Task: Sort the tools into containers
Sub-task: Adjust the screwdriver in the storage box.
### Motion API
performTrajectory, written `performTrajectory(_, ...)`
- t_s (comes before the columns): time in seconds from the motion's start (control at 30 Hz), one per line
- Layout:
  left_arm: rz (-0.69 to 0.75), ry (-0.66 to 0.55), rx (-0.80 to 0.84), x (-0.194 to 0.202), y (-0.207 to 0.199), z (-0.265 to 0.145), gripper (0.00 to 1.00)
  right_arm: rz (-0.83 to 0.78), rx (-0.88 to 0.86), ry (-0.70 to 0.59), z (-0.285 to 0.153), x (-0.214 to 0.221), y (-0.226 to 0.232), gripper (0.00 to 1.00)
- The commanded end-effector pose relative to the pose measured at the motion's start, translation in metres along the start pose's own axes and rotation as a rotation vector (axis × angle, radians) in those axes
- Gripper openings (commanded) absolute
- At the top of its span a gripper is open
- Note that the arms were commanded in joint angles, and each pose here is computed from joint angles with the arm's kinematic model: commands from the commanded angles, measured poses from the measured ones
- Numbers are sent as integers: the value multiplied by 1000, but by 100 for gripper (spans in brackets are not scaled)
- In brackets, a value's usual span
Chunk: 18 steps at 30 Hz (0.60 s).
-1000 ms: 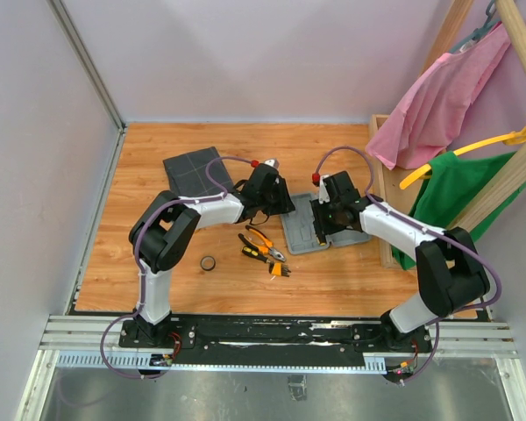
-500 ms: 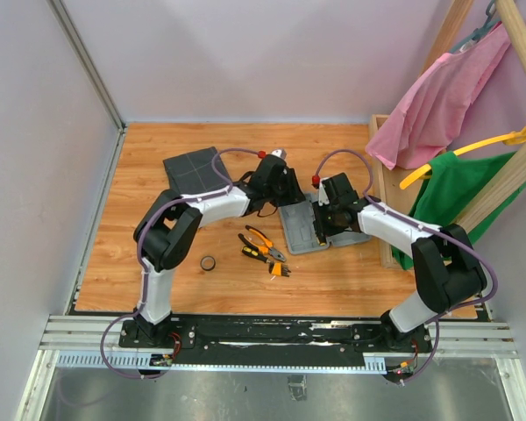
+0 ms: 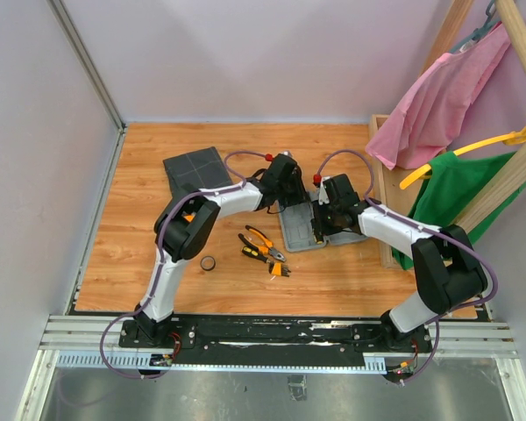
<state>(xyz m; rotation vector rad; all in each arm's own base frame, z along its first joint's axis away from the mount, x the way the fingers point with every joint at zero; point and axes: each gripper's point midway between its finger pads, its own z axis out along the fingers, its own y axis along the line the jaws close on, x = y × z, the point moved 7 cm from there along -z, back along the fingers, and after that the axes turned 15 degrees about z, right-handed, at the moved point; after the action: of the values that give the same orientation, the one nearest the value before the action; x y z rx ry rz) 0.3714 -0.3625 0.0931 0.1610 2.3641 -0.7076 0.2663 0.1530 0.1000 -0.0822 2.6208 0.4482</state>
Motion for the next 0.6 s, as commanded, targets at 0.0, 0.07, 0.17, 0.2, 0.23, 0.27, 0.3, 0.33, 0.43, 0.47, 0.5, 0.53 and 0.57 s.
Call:
performTrajectory(0.0,-15,-9,10,-6,-11,6,37,20,47,116,9,30,-14,23)
performTrajectory(0.07,-16,-6,11,-6,-10,9,35,19,46,119,9,31,-14,23)
performTrajectory(0.17,-20,-3,11,-5,-11,12,31,20,41,120,10,31,-14,23)
performTrajectory(0.2,-22,-1,13,-4,-11,14,29,20,41,123,10,32,-14,23)
performTrajectory(0.23,-20,0,12,-4,-11,14,27,19,40,121,10,31,-14,23)
performTrajectory(0.27,-20,5,13,-2,-11,15,25,19,40,121,10,32,-14,23)
performTrajectory(0.3,-20,6,11,-2,-11,16,23,19,40,121,10,32,-14,23)
performTrajectory(0.33,-19,8,9,-2,-11,16,22,19,41,122,10,32,-14,23)
performTrajectory(0.43,-16,10,-7,0,-10,16,19,19,39,123,11,32,-14,23)
performTrajectory(0.47,-14,9,-11,0,-10,15,19,19,38,123,11,32,-14,23)
performTrajectory(0.5,-11,9,-17,0,-9,15,19,19,37,123,11,32,-14,23)
performTrajectory(0.53,-11,9,-22,0,-9,15,18,18,37,122,10,32,-14,23)
performTrajectory(0.57,-9,10,-28,0,-8,15,17,20,37,122,10,32,-14,23)
